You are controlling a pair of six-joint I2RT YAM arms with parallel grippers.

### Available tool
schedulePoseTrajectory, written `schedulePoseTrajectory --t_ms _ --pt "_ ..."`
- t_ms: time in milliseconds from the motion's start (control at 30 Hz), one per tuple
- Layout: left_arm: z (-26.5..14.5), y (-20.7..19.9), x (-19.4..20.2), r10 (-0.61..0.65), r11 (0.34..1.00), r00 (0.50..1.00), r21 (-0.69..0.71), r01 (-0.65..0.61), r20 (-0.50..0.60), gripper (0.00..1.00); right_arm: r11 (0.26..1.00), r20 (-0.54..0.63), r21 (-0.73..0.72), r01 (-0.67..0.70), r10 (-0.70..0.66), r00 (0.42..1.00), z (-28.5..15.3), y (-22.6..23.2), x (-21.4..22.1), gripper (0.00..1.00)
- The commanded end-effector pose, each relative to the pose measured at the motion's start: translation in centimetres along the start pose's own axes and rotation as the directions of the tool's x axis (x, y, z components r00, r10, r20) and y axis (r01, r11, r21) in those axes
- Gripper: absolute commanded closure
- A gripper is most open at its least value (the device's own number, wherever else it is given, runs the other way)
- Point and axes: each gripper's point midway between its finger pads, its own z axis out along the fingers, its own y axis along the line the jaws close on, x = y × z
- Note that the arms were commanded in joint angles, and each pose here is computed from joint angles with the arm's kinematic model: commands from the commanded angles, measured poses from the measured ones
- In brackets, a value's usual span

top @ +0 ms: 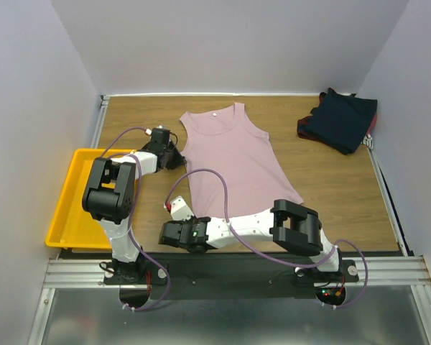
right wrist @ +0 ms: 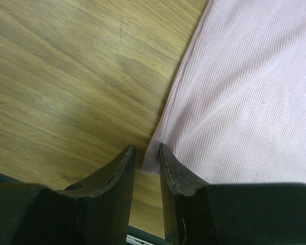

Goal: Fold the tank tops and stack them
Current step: Fold the tank top

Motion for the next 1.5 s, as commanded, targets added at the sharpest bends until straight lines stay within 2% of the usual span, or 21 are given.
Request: schedulePoseTrajectory --t_ms 0,367,633,867,1233,1300,1467 --pt "0.2 -0.1 -0.7 0.021 1.000 1.000 -0.014 -0.021 0.016 0.82 0.999 0.052 0.032 -0.014 0.012 0.999 -1.2 0.1 -1.4 0.69" --pt "0.3 0.0 -0.7 0.020 1.000 1.000 -0.016 -0.019 0.014 0.85 0.998 0.117 0.054 -0.033 0.026 0.993 -2.7 -0.3 -3.0 0.69" --pt "0.4 0.0 -0.6 0.021 1.000 1.000 -0.017 -0.021 0.011 0.86 0.997 0.079 0.074 -0.005 -0.001 0.997 -1.4 0.0 -1.5 0.69" --pt "0.3 0.0 -0.6 0.021 1.000 1.000 -0.018 -0.021 0.012 0.87 0.999 0.044 0.036 0.005 -0.007 0.999 -1.0 1.2 -1.0 0.70" --pt "0.4 0.2 -0.5 0.011 1.000 1.000 -0.025 -0.011 0.012 0.95 0.999 0.014 -0.045 -0.006 0.007 1.000 -0.8 3.2 -0.6 0.89" --pt "0.4 0.2 -0.6 0.012 1.000 1.000 -0.023 -0.011 0.015 1.00 0.998 0.014 -0.060 -0.012 0.013 1.000 -0.9 3.5 -0.8 0.92" --pt "0.3 0.3 -0.5 0.001 1.000 1.000 -0.026 -0.001 0.023 1.00 0.995 0.013 -0.094 -0.017 0.018 1.000 -0.9 4.7 -1.4 1.00"
